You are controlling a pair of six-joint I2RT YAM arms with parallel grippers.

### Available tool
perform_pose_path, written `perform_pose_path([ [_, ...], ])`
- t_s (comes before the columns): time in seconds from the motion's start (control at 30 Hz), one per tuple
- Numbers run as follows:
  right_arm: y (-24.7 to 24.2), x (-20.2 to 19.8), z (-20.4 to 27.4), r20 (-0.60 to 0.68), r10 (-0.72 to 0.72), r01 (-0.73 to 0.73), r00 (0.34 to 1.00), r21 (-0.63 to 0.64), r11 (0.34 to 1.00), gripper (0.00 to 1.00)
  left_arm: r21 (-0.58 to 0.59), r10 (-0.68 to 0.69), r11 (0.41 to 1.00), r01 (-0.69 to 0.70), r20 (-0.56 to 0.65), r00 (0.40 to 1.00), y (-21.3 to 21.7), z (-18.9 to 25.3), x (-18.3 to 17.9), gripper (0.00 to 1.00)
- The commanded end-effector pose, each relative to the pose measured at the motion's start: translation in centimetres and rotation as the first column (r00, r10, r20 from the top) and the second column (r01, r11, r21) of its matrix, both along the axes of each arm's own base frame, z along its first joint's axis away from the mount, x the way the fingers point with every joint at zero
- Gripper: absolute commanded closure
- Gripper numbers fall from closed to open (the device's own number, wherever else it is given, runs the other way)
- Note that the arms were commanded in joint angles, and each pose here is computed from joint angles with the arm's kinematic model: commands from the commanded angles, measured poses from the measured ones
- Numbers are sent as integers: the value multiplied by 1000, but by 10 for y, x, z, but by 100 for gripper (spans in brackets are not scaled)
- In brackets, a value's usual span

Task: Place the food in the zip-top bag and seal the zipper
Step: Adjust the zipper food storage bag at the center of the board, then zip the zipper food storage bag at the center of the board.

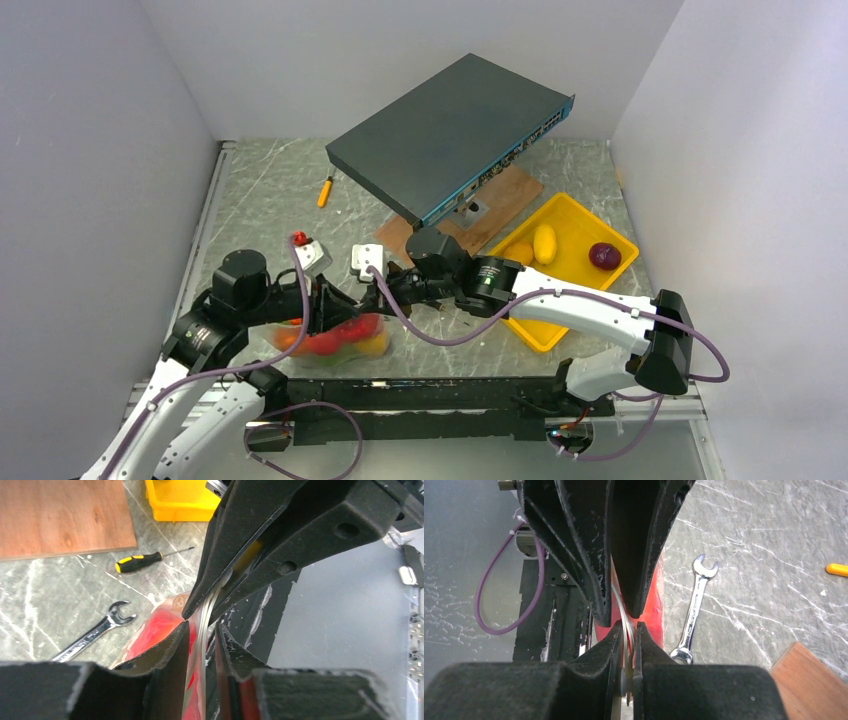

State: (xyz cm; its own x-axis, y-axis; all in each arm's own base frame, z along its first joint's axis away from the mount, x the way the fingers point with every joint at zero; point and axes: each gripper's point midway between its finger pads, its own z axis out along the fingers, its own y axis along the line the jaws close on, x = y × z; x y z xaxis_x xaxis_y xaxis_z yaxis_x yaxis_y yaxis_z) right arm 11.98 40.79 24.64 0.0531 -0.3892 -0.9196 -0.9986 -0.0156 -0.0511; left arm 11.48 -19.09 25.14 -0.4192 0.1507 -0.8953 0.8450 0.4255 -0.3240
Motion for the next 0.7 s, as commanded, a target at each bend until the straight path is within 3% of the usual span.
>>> perform_pose_path([
  [0.0, 4, -3, 28, 26, 21, -23, 999, 92, 996, 100, -3, -53, 999, 53, -89, 995, -6, 0, -8, 67],
  [0.1, 1, -4, 30, 24, 21, -24, 999, 101, 995, 100, 25, -59, 998, 63, -147, 987, -7, -7, -10, 64],
  [0.23, 0, -4, 26, 9, 20, -21, 1000, 88, 996, 98, 48, -28, 998, 34, -127, 991, -1, -5, -9, 85],
  [0.3, 0, -1, 23, -7, -10, 10, 1000, 80, 997, 81, 56, 4, 998, 2, -104, 995, 2, -2, -6, 94],
  [0.4, -6, 10, 23, -28, -98, 100, 995, 94, 991, 53, 42, 32, 999, -29, -83, 996, 5, 1, -4, 99],
  [0.53, -21, 10, 21, -94, -136, 148, 986, 139, 979, 41, 5, 35, 999, -34, -61, 998, 5, 4, -7, 100],
  [0.67, -31, 0, 26, -174, -74, 115, 982, 240, 964, 37, -29, 35, 999, -37, -40, 999, 4, 6, -9, 100],
])
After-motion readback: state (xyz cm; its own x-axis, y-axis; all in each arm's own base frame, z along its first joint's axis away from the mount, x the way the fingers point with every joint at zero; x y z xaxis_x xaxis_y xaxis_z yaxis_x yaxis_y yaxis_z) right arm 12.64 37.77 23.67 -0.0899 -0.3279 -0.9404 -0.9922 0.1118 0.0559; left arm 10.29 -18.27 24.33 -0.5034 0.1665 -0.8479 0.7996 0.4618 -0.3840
